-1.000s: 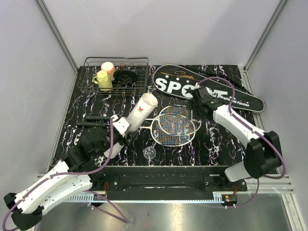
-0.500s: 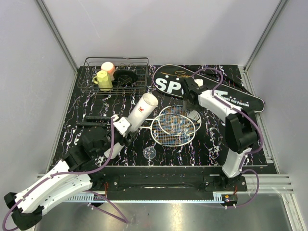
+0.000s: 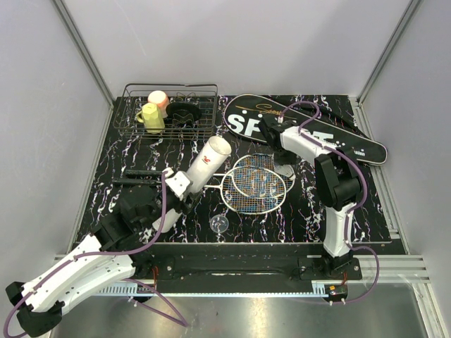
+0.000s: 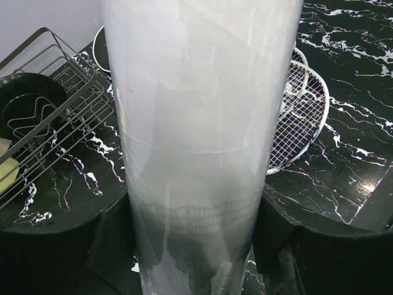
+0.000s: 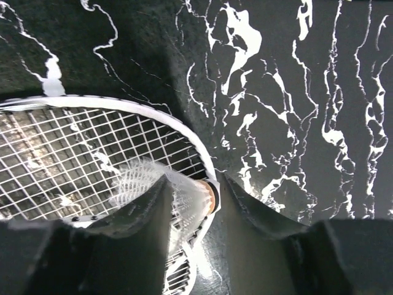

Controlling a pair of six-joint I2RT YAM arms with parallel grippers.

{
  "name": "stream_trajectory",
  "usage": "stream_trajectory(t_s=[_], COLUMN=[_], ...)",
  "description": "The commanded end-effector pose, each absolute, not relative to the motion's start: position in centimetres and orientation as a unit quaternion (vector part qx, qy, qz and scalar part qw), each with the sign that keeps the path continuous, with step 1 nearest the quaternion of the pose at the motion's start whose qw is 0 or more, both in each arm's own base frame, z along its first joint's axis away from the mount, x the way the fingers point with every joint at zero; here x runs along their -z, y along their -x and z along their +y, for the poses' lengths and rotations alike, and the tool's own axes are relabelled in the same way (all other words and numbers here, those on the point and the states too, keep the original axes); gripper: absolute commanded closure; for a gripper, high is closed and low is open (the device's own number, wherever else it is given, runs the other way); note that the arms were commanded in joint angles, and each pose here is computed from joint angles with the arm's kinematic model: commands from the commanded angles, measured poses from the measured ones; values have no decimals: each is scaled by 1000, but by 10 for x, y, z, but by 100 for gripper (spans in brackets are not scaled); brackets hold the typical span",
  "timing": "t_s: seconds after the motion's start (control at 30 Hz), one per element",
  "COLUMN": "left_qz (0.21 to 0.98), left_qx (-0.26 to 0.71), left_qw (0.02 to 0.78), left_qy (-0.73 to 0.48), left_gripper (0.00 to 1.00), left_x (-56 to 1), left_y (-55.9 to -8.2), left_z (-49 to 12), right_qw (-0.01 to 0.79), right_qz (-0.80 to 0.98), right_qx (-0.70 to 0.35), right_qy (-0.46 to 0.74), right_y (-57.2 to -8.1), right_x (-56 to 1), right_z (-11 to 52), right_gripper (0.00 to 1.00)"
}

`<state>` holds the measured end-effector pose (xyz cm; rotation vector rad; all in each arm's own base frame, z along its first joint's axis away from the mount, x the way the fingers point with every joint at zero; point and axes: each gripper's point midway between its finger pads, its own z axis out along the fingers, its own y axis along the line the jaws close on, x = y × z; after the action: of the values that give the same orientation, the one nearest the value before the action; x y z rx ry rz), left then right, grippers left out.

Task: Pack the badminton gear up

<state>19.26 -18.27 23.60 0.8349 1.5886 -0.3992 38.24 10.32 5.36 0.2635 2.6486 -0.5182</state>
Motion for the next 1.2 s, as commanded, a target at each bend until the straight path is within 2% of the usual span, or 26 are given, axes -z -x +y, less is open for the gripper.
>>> stream_trajectory(t_s=[0.0, 0.03, 0.07, 0.13, 0.27, 0.33, 0.37, 0.43, 0.47, 0.53, 0.63, 0.77, 0.93, 1.17], left_qz=[643, 643, 644, 644, 646, 646, 645, 645, 646, 644, 639, 625, 614, 612], left_qx=[204, 204, 204, 204, 202, 203, 206, 209, 210, 213, 226, 250, 268, 273], left_qw=[655, 654, 653, 653, 652, 650, 646, 644, 640, 639, 632, 627, 621, 617], left_qy=[-342, -343, -343, -343, -343, -346, -351, -356, -360, -363, -375, -393, -407, -413], left_gripper=[89, 89, 89, 89, 89, 89, 89, 90, 90, 90, 90, 90, 90, 90], left_x=[-284, -283, -282, -282, -280, -279, -277, -277, -274, -275, -273, -273, -273, -273], left_y=[-192, -192, -192, -192, -193, -193, -192, -192, -192, -191, -186, -176, -169, -168], left_z=[-190, -191, -191, -191, -190, -192, -194, -197, -198, -200, -205, -211, -217, -220], right_qw=[236, 239, 243, 259, 301, 350, 350, 408, 402, 454, 449, 370, 348, 316], right_qz=[941, 941, 941, 939, 932, 923, 931, 905, 893, 832, 780, 732, 714, 726], right_qx=[218, 216, 211, 202, 179, 122, 55, -87, -198, -317, -436, -566, -598, -598], right_qy=[-106, -103, -103, -102, -97, -100, -89, -86, -53, -50, -6, 86, 111, 121], right_y=[-381, -380, -381, -380, -368, -362, -355, -348, -333, -317, -287, -252, -239, -233], right_x=[-73, -75, -77, -91, -130, -174, -184, -246, -270, -342, -408, -445, -455, -434], right_z=[87, 88, 88, 87, 85, 90, 109, 133, 164, 177, 199, 238, 258, 286], right_gripper=[64, 68, 83, 99, 100, 100, 100, 100, 100, 100, 100, 100, 100, 100])
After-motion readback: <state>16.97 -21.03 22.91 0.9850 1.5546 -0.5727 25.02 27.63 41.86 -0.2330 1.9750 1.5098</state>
